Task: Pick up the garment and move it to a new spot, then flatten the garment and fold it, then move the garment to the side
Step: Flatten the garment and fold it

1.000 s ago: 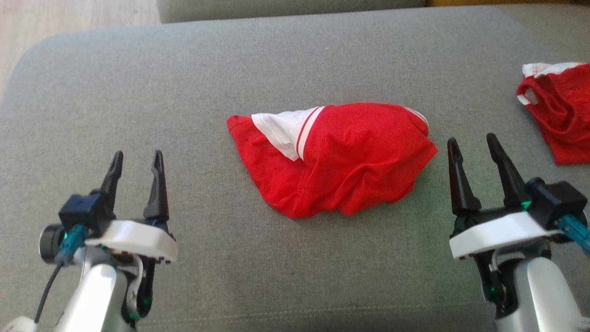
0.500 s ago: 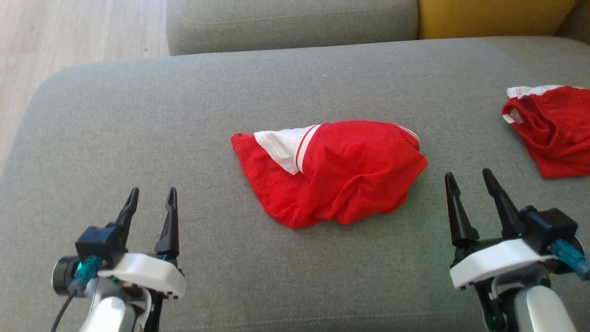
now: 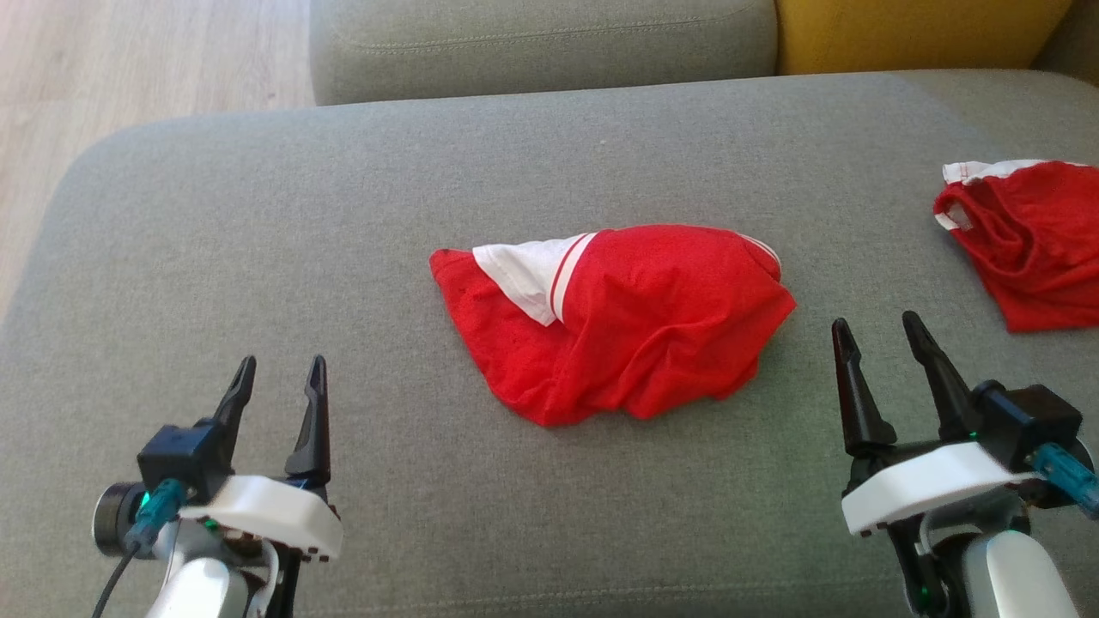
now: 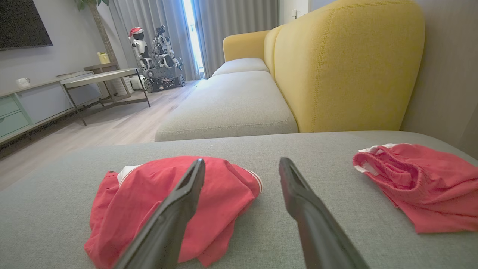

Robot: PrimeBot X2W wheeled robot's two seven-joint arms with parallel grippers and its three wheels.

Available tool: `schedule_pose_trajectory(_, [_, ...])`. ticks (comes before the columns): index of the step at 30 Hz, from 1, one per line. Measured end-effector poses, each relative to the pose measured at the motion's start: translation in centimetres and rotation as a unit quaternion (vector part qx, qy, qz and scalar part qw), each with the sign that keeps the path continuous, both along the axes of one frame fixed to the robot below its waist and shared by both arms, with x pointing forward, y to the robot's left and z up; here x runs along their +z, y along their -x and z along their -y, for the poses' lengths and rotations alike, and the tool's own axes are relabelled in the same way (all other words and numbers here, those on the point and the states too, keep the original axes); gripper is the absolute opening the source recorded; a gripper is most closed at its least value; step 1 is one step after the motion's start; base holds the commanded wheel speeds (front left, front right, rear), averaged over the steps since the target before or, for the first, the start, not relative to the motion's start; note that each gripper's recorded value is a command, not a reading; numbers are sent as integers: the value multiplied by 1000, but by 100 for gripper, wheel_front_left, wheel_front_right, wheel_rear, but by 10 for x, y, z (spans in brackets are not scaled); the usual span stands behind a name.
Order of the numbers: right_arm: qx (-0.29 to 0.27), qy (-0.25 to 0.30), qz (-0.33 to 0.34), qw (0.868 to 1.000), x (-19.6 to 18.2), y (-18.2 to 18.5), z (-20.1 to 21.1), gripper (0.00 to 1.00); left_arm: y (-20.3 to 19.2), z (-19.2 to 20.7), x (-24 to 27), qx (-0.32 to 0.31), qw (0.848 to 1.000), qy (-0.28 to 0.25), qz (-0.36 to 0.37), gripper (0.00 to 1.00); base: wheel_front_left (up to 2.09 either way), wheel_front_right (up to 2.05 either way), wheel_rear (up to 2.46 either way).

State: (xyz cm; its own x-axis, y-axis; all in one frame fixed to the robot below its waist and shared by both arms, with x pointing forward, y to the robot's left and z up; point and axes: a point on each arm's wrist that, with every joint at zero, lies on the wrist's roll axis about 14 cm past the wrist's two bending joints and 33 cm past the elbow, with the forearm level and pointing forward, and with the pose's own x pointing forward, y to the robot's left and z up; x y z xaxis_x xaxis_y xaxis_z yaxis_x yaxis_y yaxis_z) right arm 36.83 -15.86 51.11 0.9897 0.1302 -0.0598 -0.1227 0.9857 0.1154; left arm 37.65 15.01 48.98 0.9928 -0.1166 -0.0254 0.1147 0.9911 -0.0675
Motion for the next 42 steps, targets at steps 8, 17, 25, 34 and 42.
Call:
schedule_pose_trajectory(8, [-1,0,-2,1000,-1,0,1,100,-1,0,-1,-1,1000,1,-2,100,0,0,0])
schedule_pose_trajectory(17, [0,0,-10,1000,-6,-3,0,100,-2,-2,-4,5,1000,1,-7,100,0,0,0])
schedule_pose_trajectory(25, [19,1,-31,999,-17,-14,-12,100,-7,-7,-6,12,1000,2,-8,100,0,0,0])
schedule_pose_trajectory(34, [186,61,-74,978,-24,-79,-100,100,-29,-6,3,11,1000,11,13,100,0,0,0])
schedule_pose_trajectory(42, [317,151,-135,926,-49,-107,-168,100,-34,-24,-4,45,999,16,6,100,0,0,0])
